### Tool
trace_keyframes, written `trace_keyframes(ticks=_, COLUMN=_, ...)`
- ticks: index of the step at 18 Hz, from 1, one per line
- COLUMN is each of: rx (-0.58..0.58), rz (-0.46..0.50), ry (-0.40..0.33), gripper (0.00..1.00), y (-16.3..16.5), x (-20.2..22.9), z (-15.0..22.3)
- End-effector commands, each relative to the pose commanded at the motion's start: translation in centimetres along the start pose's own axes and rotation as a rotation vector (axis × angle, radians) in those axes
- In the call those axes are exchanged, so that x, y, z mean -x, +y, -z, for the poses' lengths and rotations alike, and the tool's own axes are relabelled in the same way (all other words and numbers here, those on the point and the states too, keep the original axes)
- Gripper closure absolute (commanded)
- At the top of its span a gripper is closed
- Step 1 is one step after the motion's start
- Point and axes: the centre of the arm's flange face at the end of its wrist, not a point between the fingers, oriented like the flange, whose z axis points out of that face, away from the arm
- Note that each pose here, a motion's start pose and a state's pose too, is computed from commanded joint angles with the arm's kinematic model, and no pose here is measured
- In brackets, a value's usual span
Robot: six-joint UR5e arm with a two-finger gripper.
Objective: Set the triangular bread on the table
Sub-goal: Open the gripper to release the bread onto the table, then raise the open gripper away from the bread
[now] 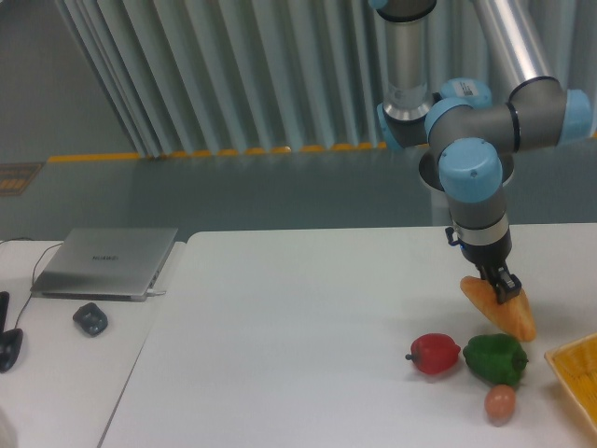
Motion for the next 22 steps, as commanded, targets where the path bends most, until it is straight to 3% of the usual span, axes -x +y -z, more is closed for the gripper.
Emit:
trace_keyframes(ticks=2, rx=-0.001, rz=-0.002, ry=0.000, gripper=0.46, y=0.0, x=0.0, z=0.0)
trace_keyframes(ticks=3, rx=0.000, rz=-0.001, ry=-0.001, gripper=0.38, y=0.0, x=0.0, z=0.0)
trace_keyframes(ticks=6, rx=0.005, rz=-0.002, ry=0.002, gripper=0.00, y=0.0, x=0.1, z=-0.2)
trace_keyframes(ticks=13, rx=0.010, rz=0.003, ry=-0.018, gripper=0.00, y=0.2, x=0.4, z=0.6)
trace_keyframes(ticks=18, rx=-0.016, rz=0.030, ry=-0.121, gripper=0.00, y=0.7, x=2.4, z=2.6)
trace_keyframes(ticks=22, rx=-0.076, rz=0.031, ry=-0.160, gripper=0.00, y=0.4, x=3.1, z=3.5)
